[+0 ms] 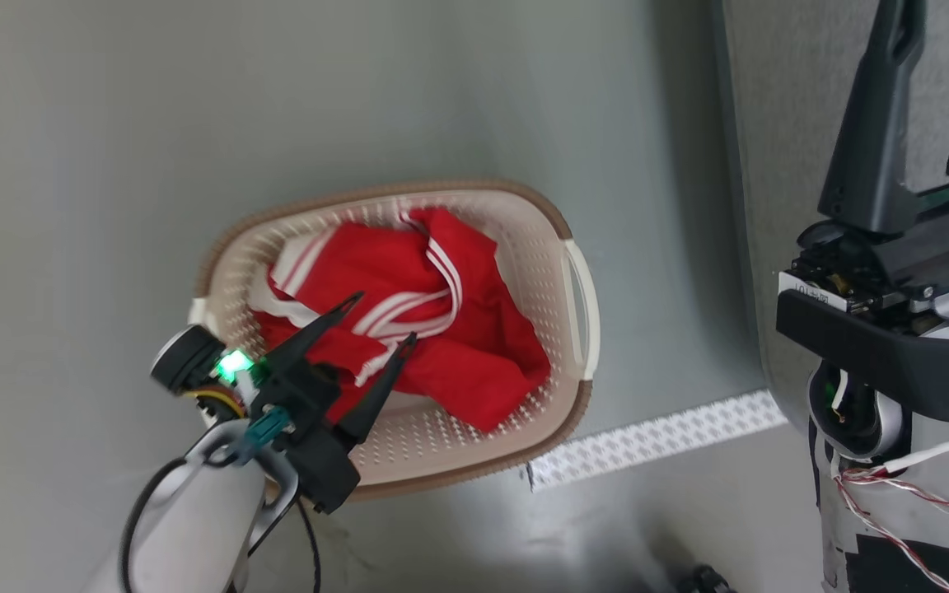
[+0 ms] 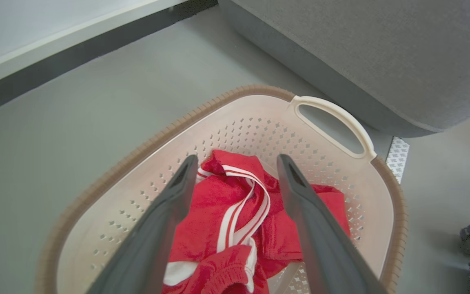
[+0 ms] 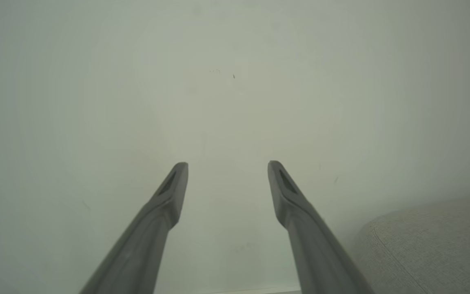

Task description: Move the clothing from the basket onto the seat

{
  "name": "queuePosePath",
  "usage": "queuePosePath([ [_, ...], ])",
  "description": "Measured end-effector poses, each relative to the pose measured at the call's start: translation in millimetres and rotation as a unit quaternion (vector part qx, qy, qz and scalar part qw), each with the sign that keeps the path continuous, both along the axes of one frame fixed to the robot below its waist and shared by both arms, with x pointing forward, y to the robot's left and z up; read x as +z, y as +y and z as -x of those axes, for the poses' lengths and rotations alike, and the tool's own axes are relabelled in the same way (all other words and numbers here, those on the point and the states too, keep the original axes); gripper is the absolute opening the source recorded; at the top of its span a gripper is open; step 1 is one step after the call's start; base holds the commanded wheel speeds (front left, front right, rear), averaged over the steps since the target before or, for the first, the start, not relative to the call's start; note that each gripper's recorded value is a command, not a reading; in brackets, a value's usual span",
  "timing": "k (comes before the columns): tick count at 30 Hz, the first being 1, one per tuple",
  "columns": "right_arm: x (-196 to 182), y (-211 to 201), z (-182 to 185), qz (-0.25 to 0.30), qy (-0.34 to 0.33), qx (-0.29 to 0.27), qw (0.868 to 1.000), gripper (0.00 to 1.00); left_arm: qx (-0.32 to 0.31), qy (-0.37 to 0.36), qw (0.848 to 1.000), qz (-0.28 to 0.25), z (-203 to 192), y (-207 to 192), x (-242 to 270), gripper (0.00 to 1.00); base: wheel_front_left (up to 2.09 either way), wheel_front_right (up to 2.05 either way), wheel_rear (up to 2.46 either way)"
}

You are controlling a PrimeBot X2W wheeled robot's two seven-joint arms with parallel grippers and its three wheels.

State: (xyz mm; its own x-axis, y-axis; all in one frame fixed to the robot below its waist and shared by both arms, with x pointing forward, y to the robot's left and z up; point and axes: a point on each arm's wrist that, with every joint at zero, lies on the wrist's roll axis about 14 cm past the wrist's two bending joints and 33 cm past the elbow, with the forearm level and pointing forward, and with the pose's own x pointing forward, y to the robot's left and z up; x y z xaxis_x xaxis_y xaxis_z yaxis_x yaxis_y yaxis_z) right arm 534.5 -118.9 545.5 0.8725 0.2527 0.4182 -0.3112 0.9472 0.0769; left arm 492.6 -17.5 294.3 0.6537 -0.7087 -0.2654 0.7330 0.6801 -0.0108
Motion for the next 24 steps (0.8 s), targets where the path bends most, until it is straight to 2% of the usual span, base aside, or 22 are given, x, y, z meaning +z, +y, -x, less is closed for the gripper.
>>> queuePosePath([
  [4, -15, -4, -7, 0.001, 0.010, -0.003, 1.000, 1.00, -0.030, 0.026, 0.999, 0.001, 3, -18, -27, 1.00, 0.00, 0.00, 0.00],
  [9, -35, -10, -12, -0.008, 0.031, -0.008, 0.999, 1.00, -0.059, 0.053, 0.997, -0.021, 4, -30, -64, 1.00, 0.00, 0.00, 0.00],
  [17, -55, -22, -14, -0.015, 0.055, -0.019, 0.998, 1.00, -0.082, 0.102, 0.987, -0.092, 13, -27, -125, 1.00, 0.00, 0.00, 0.00],
  [24, -62, -30, -15, -0.018, 0.065, -0.028, 0.997, 1.00, -0.093, 0.139, 0.979, -0.119, 18, -31, -151, 1.00, 0.00, 0.00, 0.00],
])
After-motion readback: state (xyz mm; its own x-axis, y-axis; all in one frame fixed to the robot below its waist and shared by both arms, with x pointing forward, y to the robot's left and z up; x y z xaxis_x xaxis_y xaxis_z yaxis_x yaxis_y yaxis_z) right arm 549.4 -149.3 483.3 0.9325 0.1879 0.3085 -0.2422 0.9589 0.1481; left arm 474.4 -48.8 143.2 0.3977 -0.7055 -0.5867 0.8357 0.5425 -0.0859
